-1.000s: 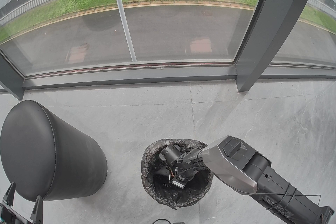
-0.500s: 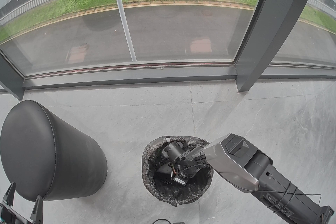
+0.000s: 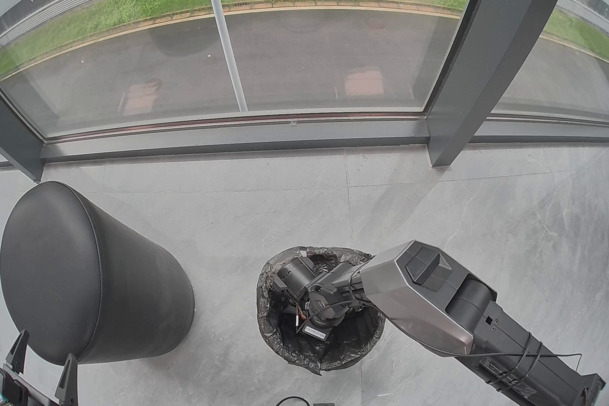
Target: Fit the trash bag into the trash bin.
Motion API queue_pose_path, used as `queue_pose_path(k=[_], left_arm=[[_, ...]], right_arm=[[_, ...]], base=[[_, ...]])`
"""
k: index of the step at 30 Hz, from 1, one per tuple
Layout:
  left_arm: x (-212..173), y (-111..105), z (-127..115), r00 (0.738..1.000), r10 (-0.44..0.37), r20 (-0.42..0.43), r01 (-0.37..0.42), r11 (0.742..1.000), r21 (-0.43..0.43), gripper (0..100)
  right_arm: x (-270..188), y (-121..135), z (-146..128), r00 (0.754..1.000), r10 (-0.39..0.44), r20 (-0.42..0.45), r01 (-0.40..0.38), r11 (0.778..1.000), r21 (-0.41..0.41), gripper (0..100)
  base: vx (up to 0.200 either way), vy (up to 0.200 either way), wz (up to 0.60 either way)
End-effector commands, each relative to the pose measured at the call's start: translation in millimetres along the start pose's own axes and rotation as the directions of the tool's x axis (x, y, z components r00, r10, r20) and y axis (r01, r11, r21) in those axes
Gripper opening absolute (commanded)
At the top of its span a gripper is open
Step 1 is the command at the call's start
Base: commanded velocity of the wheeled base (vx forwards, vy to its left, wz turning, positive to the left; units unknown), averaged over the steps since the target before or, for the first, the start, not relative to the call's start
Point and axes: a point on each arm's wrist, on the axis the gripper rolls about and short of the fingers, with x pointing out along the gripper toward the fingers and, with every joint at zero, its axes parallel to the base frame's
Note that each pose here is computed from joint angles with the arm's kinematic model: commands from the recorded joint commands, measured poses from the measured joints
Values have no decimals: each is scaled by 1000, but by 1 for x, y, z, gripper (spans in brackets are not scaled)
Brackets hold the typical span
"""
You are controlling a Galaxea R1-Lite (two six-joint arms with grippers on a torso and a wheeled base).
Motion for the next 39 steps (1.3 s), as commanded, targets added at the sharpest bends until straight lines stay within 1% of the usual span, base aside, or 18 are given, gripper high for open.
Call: queue_pose_path(k=[1, 4, 6, 10, 13, 16, 21, 26, 32, 39], left_arm=[[0, 0, -5, 1000, 0, 0, 0, 1000, -1, 100], [0, 0, -5, 1000, 0, -4, 0, 1000, -1, 100], [0, 0, -5, 1000, 0, -2, 0, 1000, -1, 100], [0, 0, -5, 1000, 0, 0, 0, 1000, -1, 100], [0, 0, -5, 1000, 0, 0, 0, 1000, -1, 100], [0, 0, -5, 1000, 0, 0, 0, 1000, -1, 100], [0, 0, -5, 1000, 0, 0, 0, 1000, -1, 100], [0, 0, -5, 1000, 0, 0, 0, 1000, -1, 100], [0, 0, -5, 1000, 0, -4, 0, 1000, -1, 100], [0, 0, -5, 1000, 0, -2, 0, 1000, -1, 100]], right_arm=[[-25, -10, 11, 998, -27, 49, 26, 1000, 14, 0], [-36, -16, 14, 997, -38, 62, 36, 999, 22, 0], [-41, -18, 13, 998, -34, 54, 33, 999, 22, 0], [-39, -18, 12, 999, -33, 43, 31, 999, 28, 0], [-36, -21, 13, 997, -45, 67, 42, 998, 43, 0], [-27, -22, 14, 994, -59, 91, 54, 997, 59, 0], [-8, -17, 7, 997, -51, 63, 47, 997, 57, 0], [10, -12, 3, 996, -55, 67, 51, 997, 53, 0], [27, -19, -6, 997, -54, 49, 51, 996, 75, 0], [36, -25, -9, 995, -71, 69, 64, 993, 103, 0]], base=[[0, 0, 0], [0, 0, 0], [0, 0, 0], [0, 0, 0], [0, 0, 0], [0, 0, 0], [0, 0, 0], [0, 0, 0], [0, 0, 0], [0, 0, 0]])
